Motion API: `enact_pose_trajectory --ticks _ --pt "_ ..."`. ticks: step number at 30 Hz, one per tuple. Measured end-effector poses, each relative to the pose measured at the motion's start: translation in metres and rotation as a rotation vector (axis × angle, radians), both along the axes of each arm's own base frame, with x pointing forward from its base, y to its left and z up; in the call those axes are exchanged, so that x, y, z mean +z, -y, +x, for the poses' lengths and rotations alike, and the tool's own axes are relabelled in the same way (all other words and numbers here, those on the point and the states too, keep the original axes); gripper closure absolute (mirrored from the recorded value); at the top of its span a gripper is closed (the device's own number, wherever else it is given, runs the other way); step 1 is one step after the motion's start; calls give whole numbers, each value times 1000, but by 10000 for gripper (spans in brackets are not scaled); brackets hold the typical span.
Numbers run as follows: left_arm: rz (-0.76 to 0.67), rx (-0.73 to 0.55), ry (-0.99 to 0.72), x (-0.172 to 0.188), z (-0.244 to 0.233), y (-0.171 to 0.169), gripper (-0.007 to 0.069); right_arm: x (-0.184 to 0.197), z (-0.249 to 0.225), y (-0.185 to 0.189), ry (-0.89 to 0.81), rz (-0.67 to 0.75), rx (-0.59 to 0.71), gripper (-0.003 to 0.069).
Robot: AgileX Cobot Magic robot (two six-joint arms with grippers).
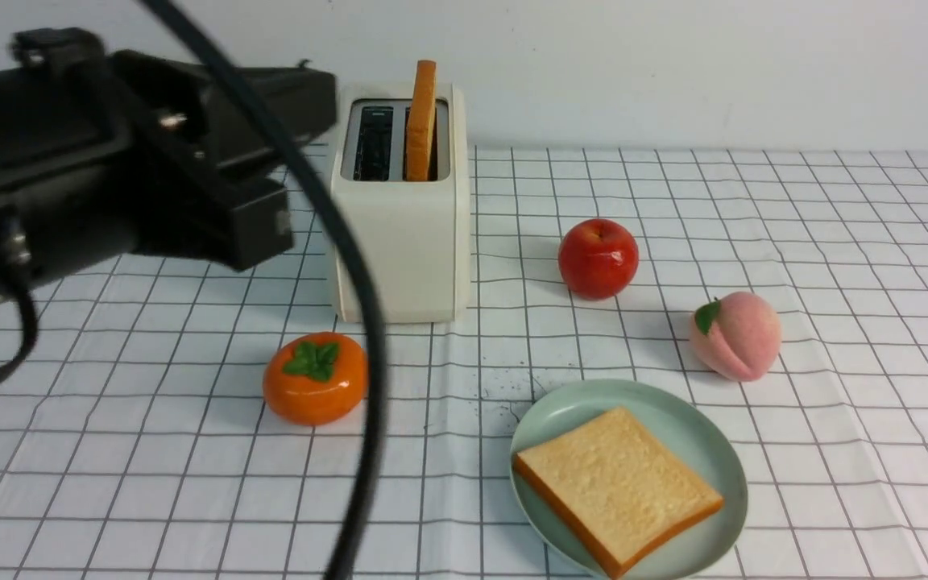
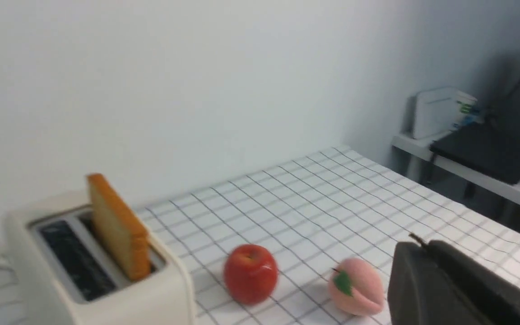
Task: Take toasted bread from bread machine on white checkered table place on plate.
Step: 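Grasp the toast slice in the toaster and pull it up out of the slot with the right gripper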
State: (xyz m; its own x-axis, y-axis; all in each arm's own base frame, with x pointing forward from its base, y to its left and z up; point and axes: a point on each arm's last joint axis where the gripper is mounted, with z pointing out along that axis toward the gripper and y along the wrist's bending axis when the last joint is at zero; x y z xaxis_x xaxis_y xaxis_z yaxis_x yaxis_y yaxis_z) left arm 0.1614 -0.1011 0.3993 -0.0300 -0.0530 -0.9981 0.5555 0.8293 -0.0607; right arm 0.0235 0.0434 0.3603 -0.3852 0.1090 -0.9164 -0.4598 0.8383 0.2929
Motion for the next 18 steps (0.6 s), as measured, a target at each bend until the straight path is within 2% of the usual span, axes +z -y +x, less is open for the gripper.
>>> enact_pose_trajectory --ticks 4,9,14,18 --pt "-2 26 34 -4 -12 -10 638 1 6 -2 -36 -20 21 626" --pt "-25 -23 23 -15 -39 -21 638 11 23 -6 -145 -75 81 626" --pt "-134 -91 -32 -30 -74 -35 638 26 54 -11 -238 -97 108 626" --pt "-108 -122 -38 -47 -93 -42 638 33 78 -14 -296 -97 122 626"
